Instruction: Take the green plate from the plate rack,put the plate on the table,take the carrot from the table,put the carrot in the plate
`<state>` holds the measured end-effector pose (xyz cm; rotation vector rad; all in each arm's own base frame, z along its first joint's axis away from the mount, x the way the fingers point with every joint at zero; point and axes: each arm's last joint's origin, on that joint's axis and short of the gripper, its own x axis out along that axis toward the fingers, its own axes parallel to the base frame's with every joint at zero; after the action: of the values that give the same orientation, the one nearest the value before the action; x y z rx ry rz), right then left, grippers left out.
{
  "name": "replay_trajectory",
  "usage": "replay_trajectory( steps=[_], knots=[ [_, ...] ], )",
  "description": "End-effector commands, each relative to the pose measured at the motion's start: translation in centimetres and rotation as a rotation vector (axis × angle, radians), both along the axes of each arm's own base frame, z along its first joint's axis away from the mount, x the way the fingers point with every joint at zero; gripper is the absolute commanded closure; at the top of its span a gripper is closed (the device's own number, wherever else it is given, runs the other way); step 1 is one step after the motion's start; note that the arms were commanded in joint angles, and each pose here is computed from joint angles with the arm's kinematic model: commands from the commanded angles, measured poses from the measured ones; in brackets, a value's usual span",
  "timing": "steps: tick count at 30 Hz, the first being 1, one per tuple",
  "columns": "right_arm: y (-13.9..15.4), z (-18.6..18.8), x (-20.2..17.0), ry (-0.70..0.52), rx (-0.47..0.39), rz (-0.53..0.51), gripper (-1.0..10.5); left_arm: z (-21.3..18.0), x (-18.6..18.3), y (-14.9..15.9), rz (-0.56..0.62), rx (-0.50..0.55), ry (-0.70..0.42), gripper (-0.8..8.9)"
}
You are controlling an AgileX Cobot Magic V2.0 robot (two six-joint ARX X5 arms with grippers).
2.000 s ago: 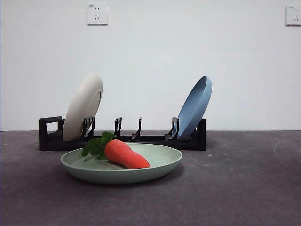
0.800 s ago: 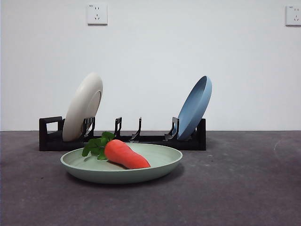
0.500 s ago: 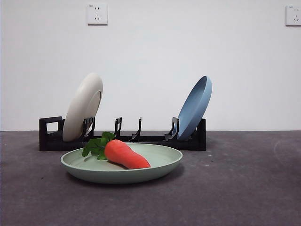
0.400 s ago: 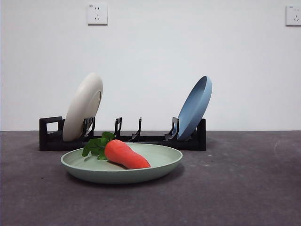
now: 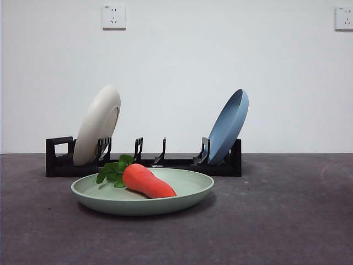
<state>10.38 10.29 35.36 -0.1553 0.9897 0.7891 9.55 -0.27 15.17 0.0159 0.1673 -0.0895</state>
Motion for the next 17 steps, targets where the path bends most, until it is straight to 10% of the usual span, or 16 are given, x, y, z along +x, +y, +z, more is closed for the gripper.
replay_trajectory(
  steps=[1, 17],
  knots=[
    [0.03, -0.08, -0.01, -0.005, -0.001, 0.005, 9.5, -0.42, 0.05, 0.02, 0.009, -0.049, 0.013, 8.16],
    [0.03, -0.09, -0.01, -0.005, -0.001, 0.005, 9.5, -0.41, 0.05, 0.04, 0.016, -0.048, 0.012, 8.16]
  ],
)
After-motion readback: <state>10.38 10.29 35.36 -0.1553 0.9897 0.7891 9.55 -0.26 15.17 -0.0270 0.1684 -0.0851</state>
